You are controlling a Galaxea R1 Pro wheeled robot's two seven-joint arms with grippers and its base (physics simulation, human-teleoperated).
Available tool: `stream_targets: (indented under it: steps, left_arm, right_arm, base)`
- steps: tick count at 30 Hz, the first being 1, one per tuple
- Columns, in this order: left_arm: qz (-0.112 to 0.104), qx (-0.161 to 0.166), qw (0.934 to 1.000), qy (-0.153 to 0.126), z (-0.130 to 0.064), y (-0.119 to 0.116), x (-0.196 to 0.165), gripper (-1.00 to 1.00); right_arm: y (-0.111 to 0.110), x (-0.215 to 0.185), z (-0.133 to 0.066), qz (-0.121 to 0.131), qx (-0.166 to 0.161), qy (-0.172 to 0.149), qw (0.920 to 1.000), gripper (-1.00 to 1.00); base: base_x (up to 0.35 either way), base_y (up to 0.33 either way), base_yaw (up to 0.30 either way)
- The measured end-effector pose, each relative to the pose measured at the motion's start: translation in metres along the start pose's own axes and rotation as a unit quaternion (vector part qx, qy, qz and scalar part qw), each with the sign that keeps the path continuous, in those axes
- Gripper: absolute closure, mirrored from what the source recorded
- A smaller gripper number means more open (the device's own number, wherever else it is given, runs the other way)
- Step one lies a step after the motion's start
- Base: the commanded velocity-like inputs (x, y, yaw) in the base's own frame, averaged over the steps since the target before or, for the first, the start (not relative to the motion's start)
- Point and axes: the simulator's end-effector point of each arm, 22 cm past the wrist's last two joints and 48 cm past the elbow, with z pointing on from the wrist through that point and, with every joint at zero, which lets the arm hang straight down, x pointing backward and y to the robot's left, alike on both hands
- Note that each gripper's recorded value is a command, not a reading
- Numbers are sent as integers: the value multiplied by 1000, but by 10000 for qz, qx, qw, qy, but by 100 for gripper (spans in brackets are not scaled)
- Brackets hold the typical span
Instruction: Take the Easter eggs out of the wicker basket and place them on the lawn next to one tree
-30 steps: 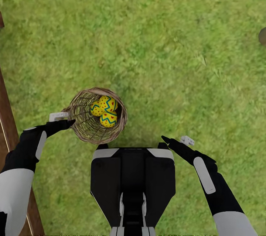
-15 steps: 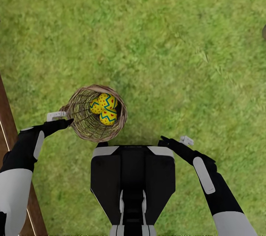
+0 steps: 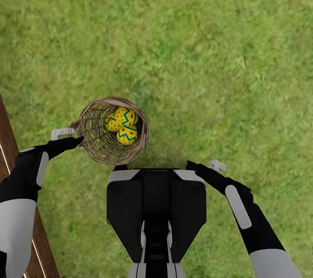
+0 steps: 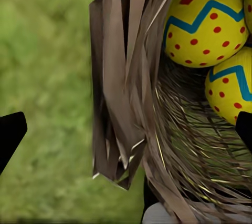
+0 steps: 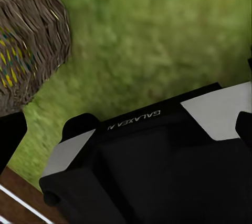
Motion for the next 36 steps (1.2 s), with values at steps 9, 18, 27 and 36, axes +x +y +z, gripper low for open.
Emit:
stream_targets:
  steps: [9,18,27,36]
  left_arm:
    - [-5,-16,10000,72,5,2,9,-100]
    - [81,-32,10000,0,-2,1,7,-100]
    - [79,-62,9999,-26,-12,2,2,-100]
    - [22,78,9999,-143,-20,1,-5,-100]
  right_arm:
    - [-6,6,4,26,37,57,10000,-100]
    - [-9,10,6,38,56,92,9999,-100]
    - [-9,11,6,37,56,97,9999,-100]
    - [-7,9,5,29,43,79,10000,-100]
  base:
    - [0,0,0]
    - [0,0,0]
    - [0,0,0]
    - [0,0,0]
